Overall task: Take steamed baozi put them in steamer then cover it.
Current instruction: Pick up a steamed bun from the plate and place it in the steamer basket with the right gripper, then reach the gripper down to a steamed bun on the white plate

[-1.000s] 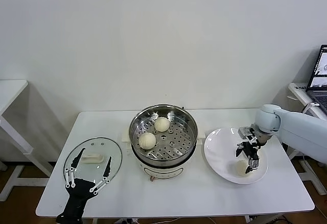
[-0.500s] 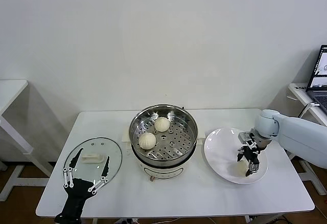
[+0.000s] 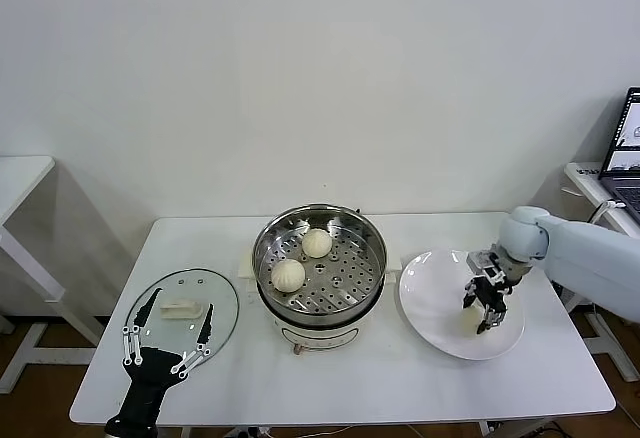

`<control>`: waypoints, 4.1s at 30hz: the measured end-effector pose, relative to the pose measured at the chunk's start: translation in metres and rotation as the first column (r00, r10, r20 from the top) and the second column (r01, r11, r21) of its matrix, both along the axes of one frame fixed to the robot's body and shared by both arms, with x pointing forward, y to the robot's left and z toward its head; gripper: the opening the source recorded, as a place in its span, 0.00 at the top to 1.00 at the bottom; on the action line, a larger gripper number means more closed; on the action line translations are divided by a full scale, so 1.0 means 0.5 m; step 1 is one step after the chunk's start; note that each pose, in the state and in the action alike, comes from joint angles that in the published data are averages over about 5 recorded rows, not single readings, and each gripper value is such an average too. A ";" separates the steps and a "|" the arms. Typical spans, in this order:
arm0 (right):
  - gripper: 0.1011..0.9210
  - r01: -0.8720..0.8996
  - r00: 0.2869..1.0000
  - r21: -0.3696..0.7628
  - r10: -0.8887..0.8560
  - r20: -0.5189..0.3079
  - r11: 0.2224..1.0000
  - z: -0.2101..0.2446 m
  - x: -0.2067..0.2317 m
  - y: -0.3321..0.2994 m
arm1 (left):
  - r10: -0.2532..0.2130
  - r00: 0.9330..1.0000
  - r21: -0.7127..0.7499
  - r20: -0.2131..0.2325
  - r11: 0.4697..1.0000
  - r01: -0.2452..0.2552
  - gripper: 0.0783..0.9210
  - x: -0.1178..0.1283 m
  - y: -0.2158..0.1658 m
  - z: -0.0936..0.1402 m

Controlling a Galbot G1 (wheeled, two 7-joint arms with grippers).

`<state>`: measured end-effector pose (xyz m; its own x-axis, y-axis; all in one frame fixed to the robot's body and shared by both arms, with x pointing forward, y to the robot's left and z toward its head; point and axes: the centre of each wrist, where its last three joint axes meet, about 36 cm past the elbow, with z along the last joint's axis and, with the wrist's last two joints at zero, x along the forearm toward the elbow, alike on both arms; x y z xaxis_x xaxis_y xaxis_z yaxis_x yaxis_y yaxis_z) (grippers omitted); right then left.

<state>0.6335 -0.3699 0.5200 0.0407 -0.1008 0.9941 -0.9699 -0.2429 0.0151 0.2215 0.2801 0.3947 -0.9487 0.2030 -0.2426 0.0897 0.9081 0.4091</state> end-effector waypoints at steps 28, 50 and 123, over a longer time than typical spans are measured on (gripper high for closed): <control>0.35 -0.914 0.366 -0.081 0.894 0.258 0.397 0.384 -0.032 0.517 | -0.013 1.000 -0.019 0.020 1.000 0.013 0.12 0.006 -0.007 0.007; 0.32 -0.995 -0.031 -0.100 0.989 0.146 -0.016 0.229 -0.080 0.653 | 0.006 1.000 -0.028 0.030 1.000 -0.005 0.12 0.006 -0.003 0.006; 0.12 0.214 0.975 0.024 -0.215 0.058 0.977 0.001 0.071 -0.152 | 0.020 0.999 -0.025 0.029 1.000 -0.020 0.12 0.004 -0.006 0.002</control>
